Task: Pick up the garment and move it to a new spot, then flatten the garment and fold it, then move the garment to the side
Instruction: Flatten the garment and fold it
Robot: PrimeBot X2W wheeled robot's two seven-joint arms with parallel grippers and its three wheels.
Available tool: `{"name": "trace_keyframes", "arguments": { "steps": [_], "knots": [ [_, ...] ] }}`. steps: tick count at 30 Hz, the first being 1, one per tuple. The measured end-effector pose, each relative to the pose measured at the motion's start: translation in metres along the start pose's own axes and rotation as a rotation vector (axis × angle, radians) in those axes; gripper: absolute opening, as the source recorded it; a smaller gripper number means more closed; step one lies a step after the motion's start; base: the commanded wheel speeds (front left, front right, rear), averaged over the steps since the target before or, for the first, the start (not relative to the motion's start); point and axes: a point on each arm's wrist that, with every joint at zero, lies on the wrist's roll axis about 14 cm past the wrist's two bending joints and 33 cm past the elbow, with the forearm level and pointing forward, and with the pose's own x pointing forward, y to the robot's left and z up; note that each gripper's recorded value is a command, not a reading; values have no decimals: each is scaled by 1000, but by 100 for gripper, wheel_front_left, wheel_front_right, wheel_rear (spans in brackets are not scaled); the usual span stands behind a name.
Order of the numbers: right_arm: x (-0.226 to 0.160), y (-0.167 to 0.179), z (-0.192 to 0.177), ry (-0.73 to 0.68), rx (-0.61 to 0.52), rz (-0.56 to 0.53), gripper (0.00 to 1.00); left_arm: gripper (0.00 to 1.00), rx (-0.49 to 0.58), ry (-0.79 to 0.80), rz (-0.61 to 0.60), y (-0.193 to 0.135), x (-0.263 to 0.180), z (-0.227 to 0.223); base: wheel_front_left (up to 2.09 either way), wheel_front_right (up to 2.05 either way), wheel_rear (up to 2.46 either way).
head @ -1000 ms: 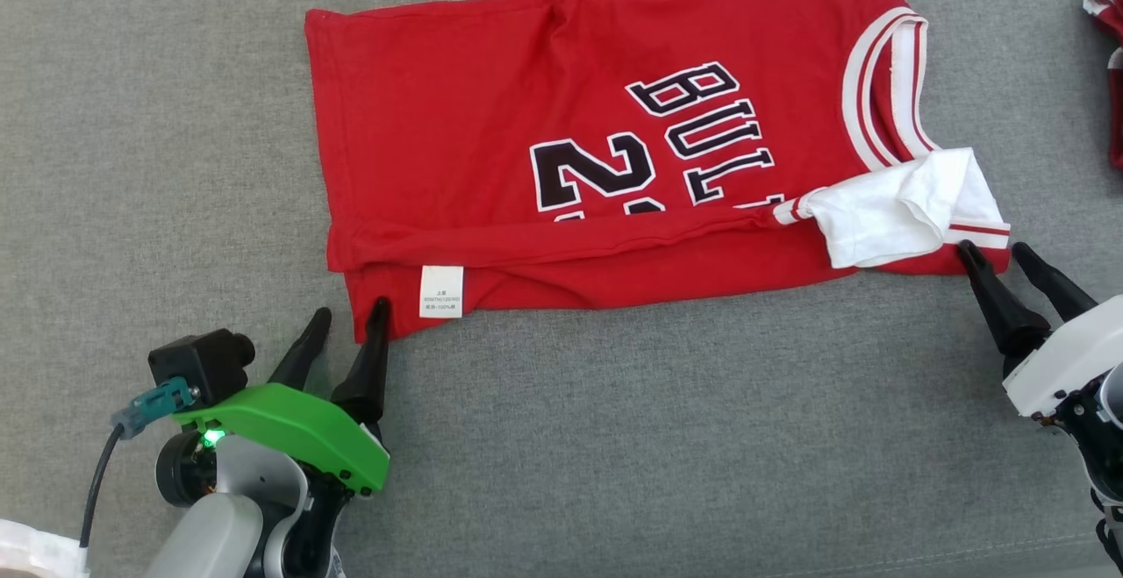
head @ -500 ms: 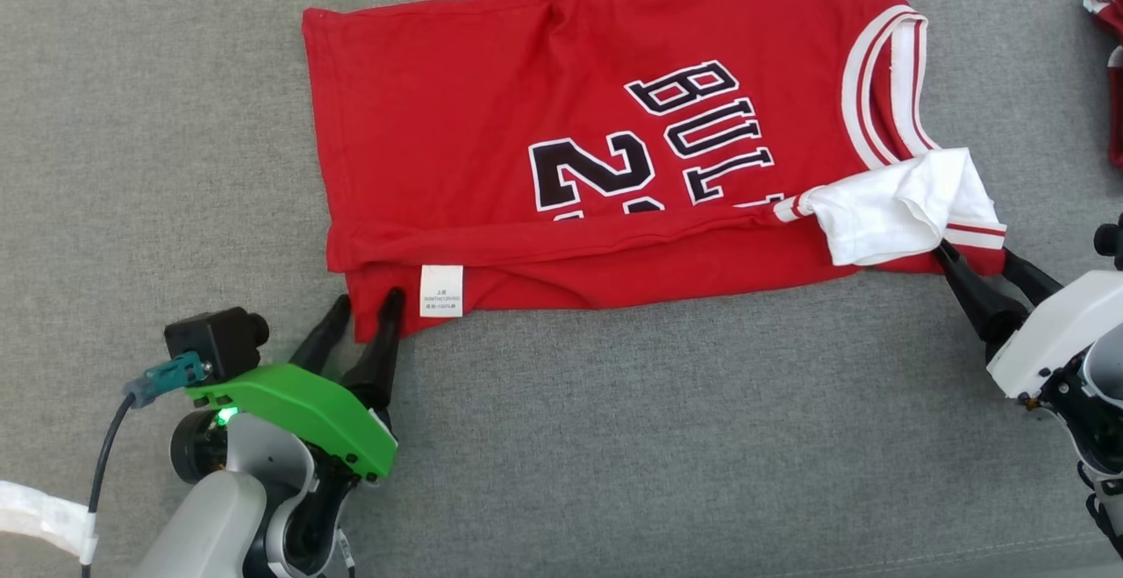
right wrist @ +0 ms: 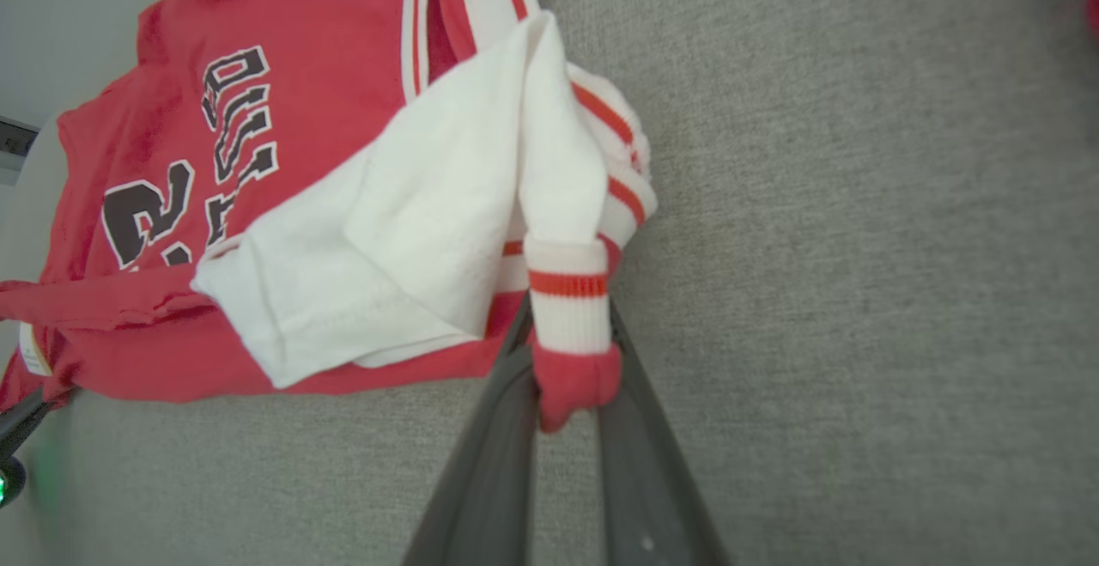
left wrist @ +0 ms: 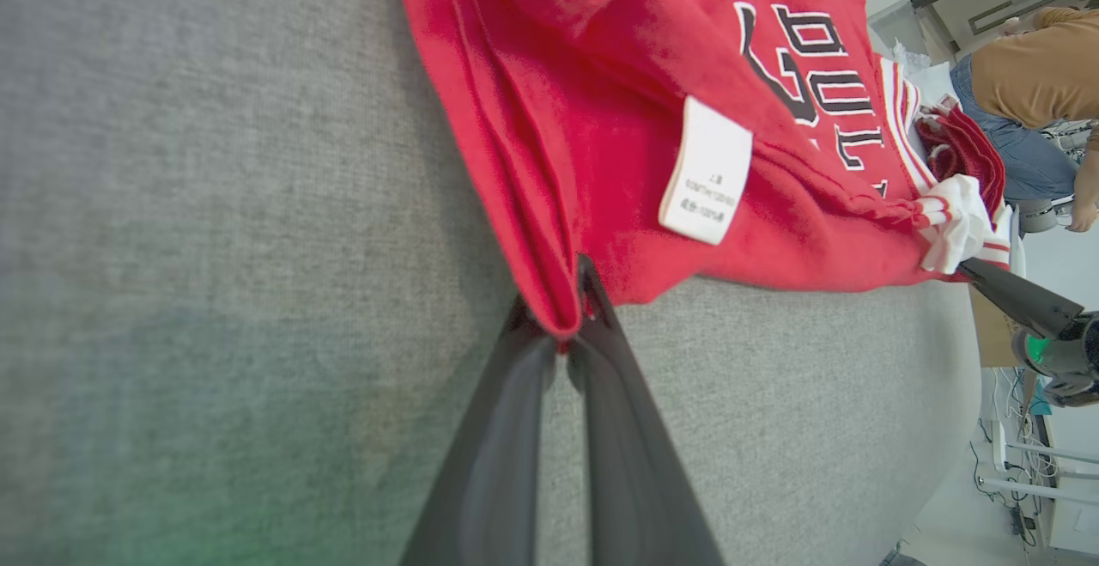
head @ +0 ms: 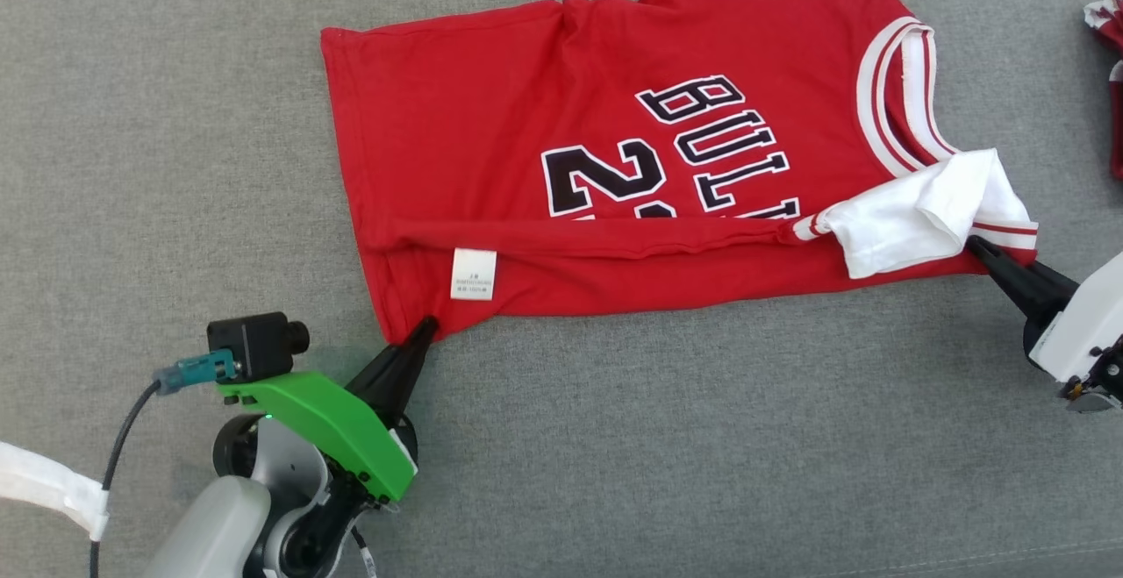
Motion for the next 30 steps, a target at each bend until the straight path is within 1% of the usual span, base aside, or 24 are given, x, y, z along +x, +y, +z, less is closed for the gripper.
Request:
{"name": "trace_keyframes", "arguments": {
  "steps": [5, 8, 13, 15, 18, 19, 21, 23, 26, 29, 30],
  "knots": [
    [-16, -4, 23, 52, -88, -9, 0, 0, 84, 33, -53, -11, -14, 18, 0, 0, 0],
    [-29, 0, 31, 108, -111, 12, 0, 0, 136, 34, -78, -19, -26, 30, 0, 0, 0],
    [-56, -10, 43, 151, -126, -16, 0, 0, 133, 44, -133, -42, -51, 23, 0, 0, 0],
    [-63, -15, 35, 185, -118, -31, 0, 0, 126, 50, -133, -44, -59, 17, 0, 0, 0],
    [-69, -13, 27, 185, -60, -11, 0, 0, 83, 59, -129, -46, -70, 1, 0, 0, 0],
    [-72, -12, 20, 206, -45, -6, 0, 0, 68, 62, -125, -46, -73, -4, 0, 0, 0],
    [-82, -21, -12, 325, -59, -43, 0, 0, 36, 74, -120, -46, -79, -15, 0, 0, 0],
    [-88, -29, -32, 379, -44, -67, 0, 0, 22, 91, -95, -41, -81, -25, 0, 0, 0],
    [-88, -29, -33, 360, -35, -72, 0, 0, 5, 123, -39, -27, -83, -43, 0, 0, 0],
    [-90, -34, -45, 382, -46, -98, 0, 0, -22, 144, -12, -22, -82, -58, 0, 0, 0],
    [-90, -36, -47, 386, -56, -109, 3, 0, -22, 158, -1, -19, -81, -65, 0, 0, 0]
  ]
}}
